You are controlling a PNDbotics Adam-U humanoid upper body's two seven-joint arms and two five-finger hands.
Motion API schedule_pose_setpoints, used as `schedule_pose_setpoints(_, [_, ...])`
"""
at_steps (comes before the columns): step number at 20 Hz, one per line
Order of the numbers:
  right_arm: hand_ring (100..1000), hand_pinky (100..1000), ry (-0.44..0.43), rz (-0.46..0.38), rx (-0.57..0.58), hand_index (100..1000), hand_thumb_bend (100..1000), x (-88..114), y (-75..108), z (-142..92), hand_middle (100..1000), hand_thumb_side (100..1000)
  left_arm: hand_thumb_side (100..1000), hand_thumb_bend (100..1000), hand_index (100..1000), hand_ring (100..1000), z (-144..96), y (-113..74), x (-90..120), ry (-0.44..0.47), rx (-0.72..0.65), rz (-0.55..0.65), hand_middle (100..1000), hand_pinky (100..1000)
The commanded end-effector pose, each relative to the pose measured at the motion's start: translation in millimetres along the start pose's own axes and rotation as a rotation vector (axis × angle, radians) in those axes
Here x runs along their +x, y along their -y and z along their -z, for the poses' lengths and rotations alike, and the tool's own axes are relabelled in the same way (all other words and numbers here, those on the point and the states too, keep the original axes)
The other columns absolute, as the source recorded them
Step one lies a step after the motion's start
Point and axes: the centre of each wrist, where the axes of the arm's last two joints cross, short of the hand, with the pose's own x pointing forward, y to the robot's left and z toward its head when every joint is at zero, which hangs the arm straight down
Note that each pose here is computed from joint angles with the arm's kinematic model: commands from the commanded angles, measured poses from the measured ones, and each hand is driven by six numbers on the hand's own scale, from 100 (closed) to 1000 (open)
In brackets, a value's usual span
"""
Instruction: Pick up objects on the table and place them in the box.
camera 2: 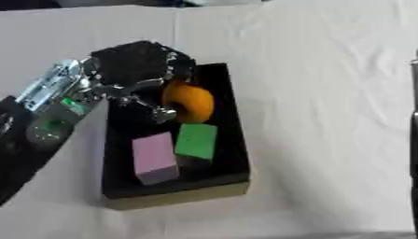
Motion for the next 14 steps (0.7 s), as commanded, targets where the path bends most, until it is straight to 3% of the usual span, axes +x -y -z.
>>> schedule_pose_setpoints(1, [663, 840, 0.021, -0.006, -0.026, 822, 100, 3.2, 7.1, 4.5, 623, 974, 451, 100, 793, 719, -2.1, -6.1, -1.0, 0.033, -0.031, 0.029, 750, 609])
schedule_pose_setpoints(3, [663, 840, 0.021, -0.007, -0.027, 822, 100, 3.0, 7.3, 4.3, 623, 974, 577, 100, 838, 759, -3.5, -8.9, 0.0, 0.046, -0.053, 0.050, 789, 648])
schedule_pose_setpoints(4, [664, 840, 0.020, -0.008, -0.027, 822, 100, 2.9, 7.3, 4.1, 623, 974, 686, 190, 867, 788, -4.8, -10.9, 0.4, 0.050, -0.061, 0.063, 816, 670])
schedule_pose_setpoints(7, [664, 840, 0.019, -0.010, -0.029, 822, 100, 2.7, 7.6, 3.7, 623, 973, 837, 360, 903, 827, -9.6, -17.9, 1.6, 0.050, -0.075, 0.105, 853, 704])
schedule_pose_setpoints(10, [665, 840, 0.019, -0.012, -0.030, 822, 100, 2.7, 7.7, 3.2, 624, 971, 873, 416, 922, 847, -15.0, -26.6, 2.8, 0.046, -0.058, 0.130, 873, 726])
schedule_pose_setpoints(14, [667, 840, 0.023, -0.015, -0.032, 822, 100, 3.4, 8.0, 3.1, 625, 970, 852, 384, 921, 846, -25.3, -39.7, 3.6, 0.028, -0.003, 0.146, 872, 727])
